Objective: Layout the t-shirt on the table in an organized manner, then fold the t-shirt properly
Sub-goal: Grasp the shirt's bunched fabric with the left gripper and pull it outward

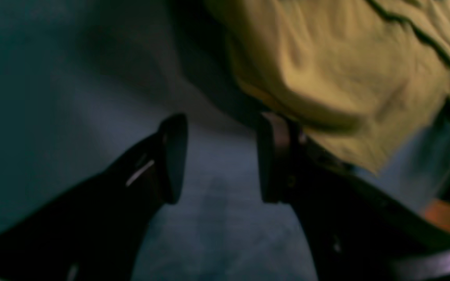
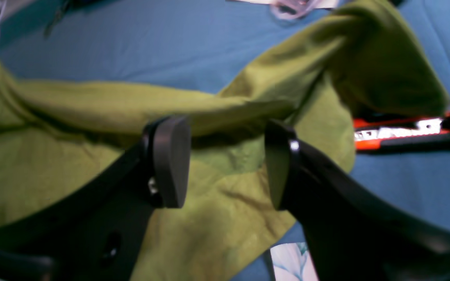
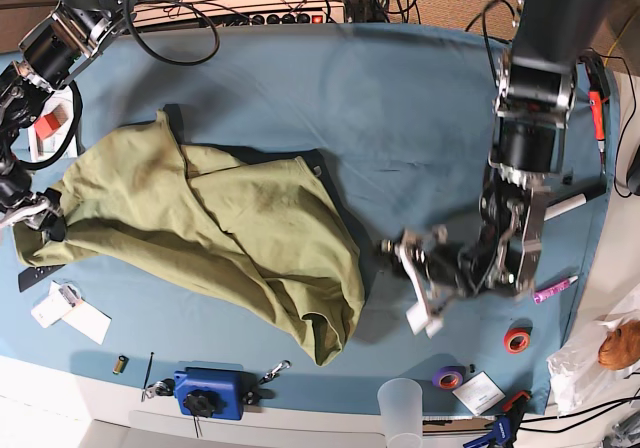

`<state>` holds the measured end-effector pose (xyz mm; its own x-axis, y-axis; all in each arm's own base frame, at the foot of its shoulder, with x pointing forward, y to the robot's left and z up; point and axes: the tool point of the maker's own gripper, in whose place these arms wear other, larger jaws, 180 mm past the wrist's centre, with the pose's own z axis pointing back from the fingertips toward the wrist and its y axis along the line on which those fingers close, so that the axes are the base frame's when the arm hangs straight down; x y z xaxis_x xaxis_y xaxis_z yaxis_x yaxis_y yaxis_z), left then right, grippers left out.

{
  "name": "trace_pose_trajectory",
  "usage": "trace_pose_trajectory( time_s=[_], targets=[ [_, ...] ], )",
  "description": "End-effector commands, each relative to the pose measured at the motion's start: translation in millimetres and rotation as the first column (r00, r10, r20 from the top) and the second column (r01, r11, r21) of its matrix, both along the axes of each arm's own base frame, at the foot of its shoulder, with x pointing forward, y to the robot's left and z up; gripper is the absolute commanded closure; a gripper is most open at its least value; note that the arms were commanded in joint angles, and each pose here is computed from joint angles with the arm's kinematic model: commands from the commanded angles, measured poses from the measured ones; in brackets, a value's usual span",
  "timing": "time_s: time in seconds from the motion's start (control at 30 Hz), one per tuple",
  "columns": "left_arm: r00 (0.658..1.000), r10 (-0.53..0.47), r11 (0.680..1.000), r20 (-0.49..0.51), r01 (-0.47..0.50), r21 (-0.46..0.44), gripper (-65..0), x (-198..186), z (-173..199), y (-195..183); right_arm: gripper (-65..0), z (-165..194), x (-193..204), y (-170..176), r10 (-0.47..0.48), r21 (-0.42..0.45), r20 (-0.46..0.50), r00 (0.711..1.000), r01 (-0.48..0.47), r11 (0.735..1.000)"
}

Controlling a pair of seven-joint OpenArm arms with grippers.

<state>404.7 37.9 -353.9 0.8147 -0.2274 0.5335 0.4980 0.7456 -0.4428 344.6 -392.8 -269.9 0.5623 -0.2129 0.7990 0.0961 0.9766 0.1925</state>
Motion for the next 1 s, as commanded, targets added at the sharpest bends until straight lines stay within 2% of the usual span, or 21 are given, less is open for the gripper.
trace_pose_trajectory(
  time_s=[0.0, 0.13, 0.3, 0.53, 0.63, 0.77, 0.87, 0.93, 0.97],
  targets=[
    [1.000, -0.009, 0.999, 0.027, 0.010, -0.035, -29.6, 4, 12, -3, -31.1, 24, 6, -4, 0.022, -0.033, 0.063, 0.998, -0.020, 0.999],
    [0.997, -0.023, 0.992, -0.071, 0.014, -0.126, -29.6, -31, -13, -17, -31.1, 25, 6, 7, 0.087, -0.023, 0.071, 0.994, -0.086, 0.996],
    [0.988, -0.082, 0.961, -0.127, 0.045, -0.271, -29.6, -67, -24, -56, -31.1, 26, 7, 10, 0.096, -0.010, 0.080, 0.992, -0.095, 0.995],
    [0.988, -0.044, 0.877, -0.149, -0.034, -0.480, -29.6, -76, -7, -112, -31.1, 19, 2, 11, 0.101, -0.006, 0.047, 0.994, -0.101, 0.995],
    [0.989, 0.000, 0.853, -0.151, -0.078, -0.517, -29.3, -70, -1, -118, -31.1, 16, 0, 11, 0.101, -0.004, 0.037, 0.994, -0.101, 0.995],
    [0.988, 0.050, 0.857, -0.147, -0.118, -0.502, -22.1, -62, -4, -111, -31.1, 15, -1, 11, 0.101, -0.004, 0.034, 0.994, -0.101, 0.995],
    [0.988, 0.055, 0.858, -0.144, -0.121, -0.500, -11.2, -61, -4, -109, -31.1, 16, 0, 11, 0.101, -0.004, 0.039, 0.994, -0.101, 0.995],
    [0.988, 0.053, 0.858, -0.144, -0.119, -0.499, -1.0, -61, -4, -110, -31.1, 16, 0, 11, 0.101, -0.004, 0.039, 0.994, -0.101, 0.995],
    [0.988, 0.049, 0.859, -0.145, -0.115, -0.498, 0.0, -62, -5, -110, -31.1, 16, 0, 11, 0.101, -0.004, 0.039, 0.994, -0.101, 0.995]
  ],
)
